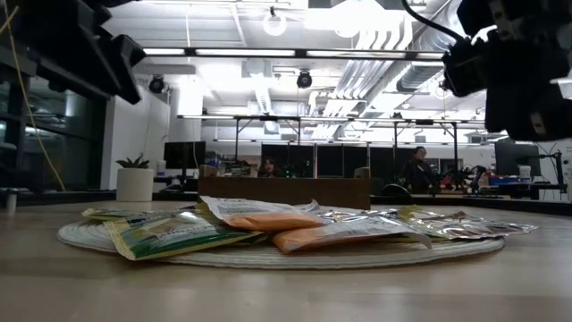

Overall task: Pick & Place Tea
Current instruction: Put the brown tea bag into the left section of the wooden organizer

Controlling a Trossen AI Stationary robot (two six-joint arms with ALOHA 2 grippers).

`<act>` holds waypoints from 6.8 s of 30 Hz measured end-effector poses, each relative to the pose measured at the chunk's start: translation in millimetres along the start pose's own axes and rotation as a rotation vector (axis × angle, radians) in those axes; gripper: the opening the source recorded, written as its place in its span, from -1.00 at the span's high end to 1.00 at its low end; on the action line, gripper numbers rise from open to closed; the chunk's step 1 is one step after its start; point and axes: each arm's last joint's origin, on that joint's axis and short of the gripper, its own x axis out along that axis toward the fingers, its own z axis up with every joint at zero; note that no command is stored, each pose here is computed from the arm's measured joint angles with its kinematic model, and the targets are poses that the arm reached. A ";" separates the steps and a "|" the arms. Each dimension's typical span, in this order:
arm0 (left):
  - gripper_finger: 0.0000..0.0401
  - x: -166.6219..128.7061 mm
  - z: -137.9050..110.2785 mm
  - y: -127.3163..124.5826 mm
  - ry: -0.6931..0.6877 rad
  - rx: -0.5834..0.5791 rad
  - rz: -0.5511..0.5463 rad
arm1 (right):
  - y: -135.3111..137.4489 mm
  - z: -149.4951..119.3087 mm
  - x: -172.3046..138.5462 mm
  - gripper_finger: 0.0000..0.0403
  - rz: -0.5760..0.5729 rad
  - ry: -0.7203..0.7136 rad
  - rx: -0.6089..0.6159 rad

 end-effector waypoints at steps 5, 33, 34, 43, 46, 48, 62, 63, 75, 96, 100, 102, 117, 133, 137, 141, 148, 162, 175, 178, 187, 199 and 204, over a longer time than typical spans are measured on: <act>0.19 -4.9 -6.3 -9.4 -0.003 -0.004 0.022 | -14.2 -17.5 18.1 0.94 0.021 0.025 0.089; 0.19 -12.8 -14.4 -24.1 -0.022 -0.053 0.015 | -34.5 -43.7 77.3 0.11 0.076 -0.004 0.143; 0.19 -12.8 -14.3 -24.1 -0.023 -0.055 0.015 | -34.4 -43.6 78.6 0.11 0.081 -0.004 0.142; 0.19 -12.7 -14.2 -24.2 -0.024 -0.063 0.014 | -34.2 -43.1 84.2 0.11 0.096 -0.035 0.142; 0.19 -12.7 -14.2 -24.2 -0.024 -0.064 0.014 | -34.2 -42.9 84.2 0.11 0.096 -0.041 0.142; 0.19 -12.7 -14.2 -24.2 -0.024 -0.064 0.014 | -34.0 -42.2 84.3 0.12 0.099 -0.045 0.145; 0.19 -12.7 -14.1 -24.2 -0.024 -0.071 0.014 | -32.8 -35.2 84.7 0.17 0.118 -0.061 0.152; 0.19 -12.7 -14.1 -24.2 -0.024 -0.071 0.015 | -32.8 -35.2 84.7 0.18 0.118 -0.060 0.152; 0.19 -12.7 -14.1 -24.1 -0.024 -0.070 0.015 | -32.8 -35.6 84.7 0.50 0.118 -0.046 0.149; 0.19 -12.7 -14.3 -24.3 -0.020 -0.071 0.008 | -31.7 -35.9 84.3 0.99 0.137 -0.037 0.131; 0.19 -12.6 -14.3 -24.4 -0.016 -0.072 0.002 | -28.0 -35.4 81.1 1.00 0.167 -0.038 0.113; 0.19 -12.5 -14.3 -24.4 -0.014 -0.072 0.000 | -24.3 -34.6 76.8 1.00 0.192 -0.048 0.100; 0.19 -19.5 -11.9 -21.9 -0.040 -0.080 -0.027 | -1.2 -16.9 18.3 1.00 0.202 -0.151 -0.059; 0.19 -52.8 16.2 28.1 -0.219 -0.077 -0.080 | 110.8 59.2 -74.5 1.00 -0.127 -0.120 -0.673; 0.19 -62.5 37.6 49.4 -0.269 -0.050 -0.070 | 136.0 79.9 -75.7 1.00 -0.183 -0.068 -0.773; 0.19 -74.5 57.2 66.9 -0.323 -0.013 -0.085 | 158.9 99.9 -66.8 1.00 -0.223 0.014 -0.852; 0.19 -86.7 71.3 88.2 -0.377 0.021 -0.054 | 188.6 127.4 -46.3 1.00 -0.314 0.143 -0.943; 0.19 -66.0 87.8 94.6 -0.413 0.125 0.025 | 230.7 172.0 -32.9 1.00 -0.257 0.024 -1.014; 0.19 -36.0 113.6 93.2 -0.538 0.121 0.070 | 233.5 173.4 -34.0 1.00 -0.244 -0.004 -1.028; 0.19 -32.5 114.7 92.4 -0.539 0.122 0.051 | 233.4 173.6 -34.0 1.00 -0.249 -0.007 -1.028; 0.19 -27.6 115.2 92.2 -0.530 0.103 0.048 | 233.5 173.5 -34.0 1.00 -0.249 -0.006 -1.042; 0.85 -27.5 115.1 92.5 -0.527 0.100 0.059 | 233.7 173.6 -34.2 1.00 -0.248 -0.008 -1.045; 0.98 -27.5 115.1 92.6 -0.526 0.118 0.068 | 233.6 173.8 -34.6 1.00 -0.259 -0.016 -1.045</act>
